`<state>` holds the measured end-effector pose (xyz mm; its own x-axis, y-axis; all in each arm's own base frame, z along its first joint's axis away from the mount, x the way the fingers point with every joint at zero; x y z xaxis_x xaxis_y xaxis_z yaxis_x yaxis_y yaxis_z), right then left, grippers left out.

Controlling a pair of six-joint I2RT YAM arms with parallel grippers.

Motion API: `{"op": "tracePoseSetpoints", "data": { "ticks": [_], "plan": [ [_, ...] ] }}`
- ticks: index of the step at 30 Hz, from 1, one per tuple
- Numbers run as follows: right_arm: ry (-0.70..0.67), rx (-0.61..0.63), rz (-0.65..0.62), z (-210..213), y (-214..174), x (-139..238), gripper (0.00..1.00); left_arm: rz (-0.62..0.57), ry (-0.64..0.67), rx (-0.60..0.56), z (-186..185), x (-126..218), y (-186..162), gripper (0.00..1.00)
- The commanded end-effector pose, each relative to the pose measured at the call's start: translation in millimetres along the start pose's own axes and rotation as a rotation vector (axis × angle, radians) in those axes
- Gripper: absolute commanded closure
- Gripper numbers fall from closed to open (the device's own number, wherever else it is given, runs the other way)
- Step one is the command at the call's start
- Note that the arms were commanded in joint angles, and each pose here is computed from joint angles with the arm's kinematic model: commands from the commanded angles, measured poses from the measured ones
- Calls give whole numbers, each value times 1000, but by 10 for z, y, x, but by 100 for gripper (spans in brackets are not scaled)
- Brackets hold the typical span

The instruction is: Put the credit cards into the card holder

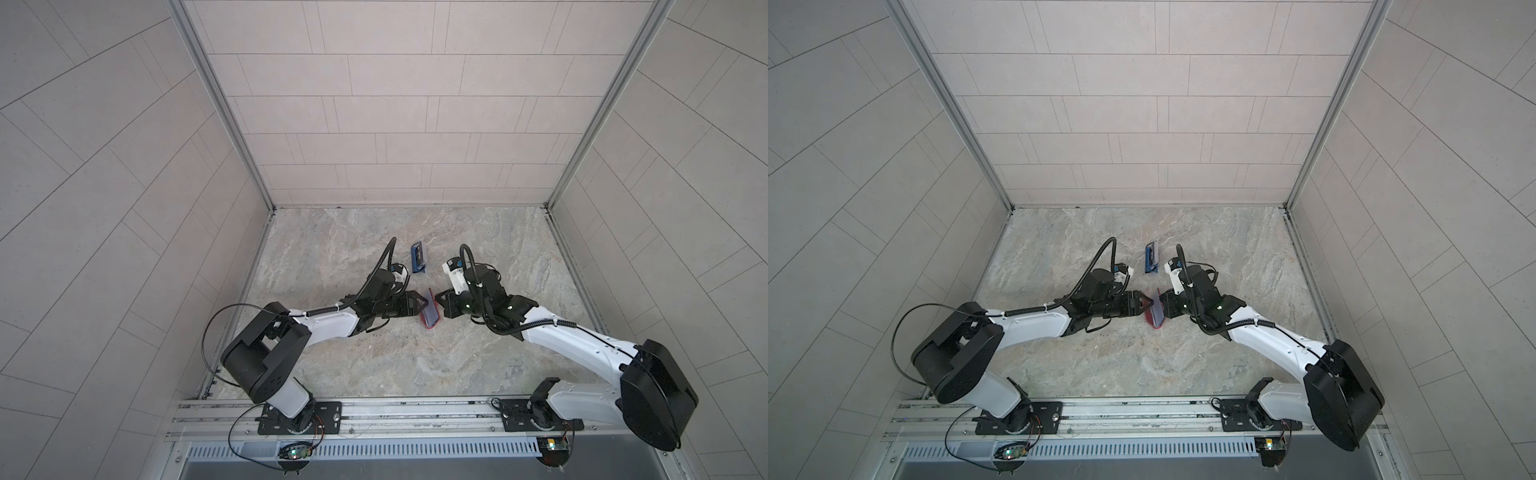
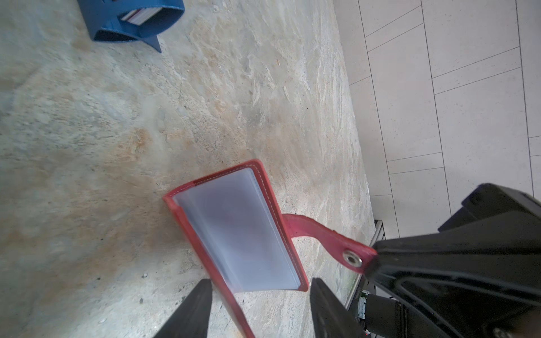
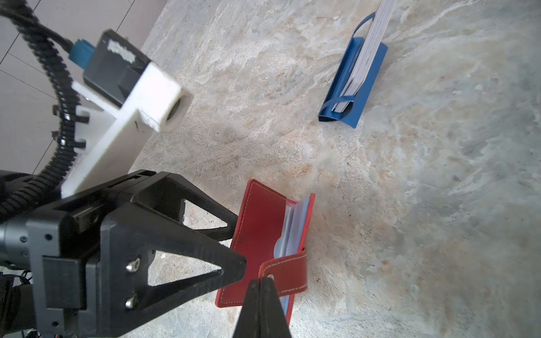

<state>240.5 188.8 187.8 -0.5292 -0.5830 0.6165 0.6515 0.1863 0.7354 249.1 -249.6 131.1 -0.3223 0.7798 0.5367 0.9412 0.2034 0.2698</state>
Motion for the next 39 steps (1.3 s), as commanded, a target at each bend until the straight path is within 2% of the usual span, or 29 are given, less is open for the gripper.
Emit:
{"op": "tracePoseSetpoints", "data": {
  "ticks": [1, 6, 8, 13, 16, 18, 25, 32, 36, 39],
  "plan": [
    [11, -14, -34, -8, 46, -9, 100, 11, 34, 19, 96, -59, -18, 43],
    [-34, -34, -9, -92, -43, -60, 100, 22, 94, 39, 205, -98, -44, 50],
    [-50, -41, -1, -124, -72, -68, 100, 18, 129, 40, 243, -93, -46, 58],
    [-129, -55, 52, -250, -197, -114, 100, 23, 255, 9, 356, -47, -62, 67],
    [-152, -84, 110, -329, -301, -187, 100, 26, 340, -15, 434, -4, -74, 80],
    [-154, -103, 142, -354, -357, -233, 100, 16, 408, -30, 492, 37, -76, 82],
    [-129, -126, 244, -374, -475, -394, 100, 15, 546, -81, 621, 115, -77, 76],
    [-157, -117, 279, -420, -558, -441, 100, -5, 603, -130, 589, 187, -17, 59],
    [-156, -119, 281, -425, -565, -441, 100, -29, 596, -178, 462, 271, 51, 51],
    [-155, -119, 279, -422, -559, -436, 100, -58, 571, -219, 314, 366, 114, 49]
  ]
}}
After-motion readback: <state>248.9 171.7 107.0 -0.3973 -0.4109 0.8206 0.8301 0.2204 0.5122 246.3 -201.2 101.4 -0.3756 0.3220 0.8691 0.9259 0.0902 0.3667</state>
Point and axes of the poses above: each gripper's point midway between its finger pads, its own x axis back along the fingers, its own z axis along the line the jaws close on, y = z × x, the point moved 8 cm from there along x, back along the fingers, and after that the axes turned 11 degrees about x, right-handed, at the moved point
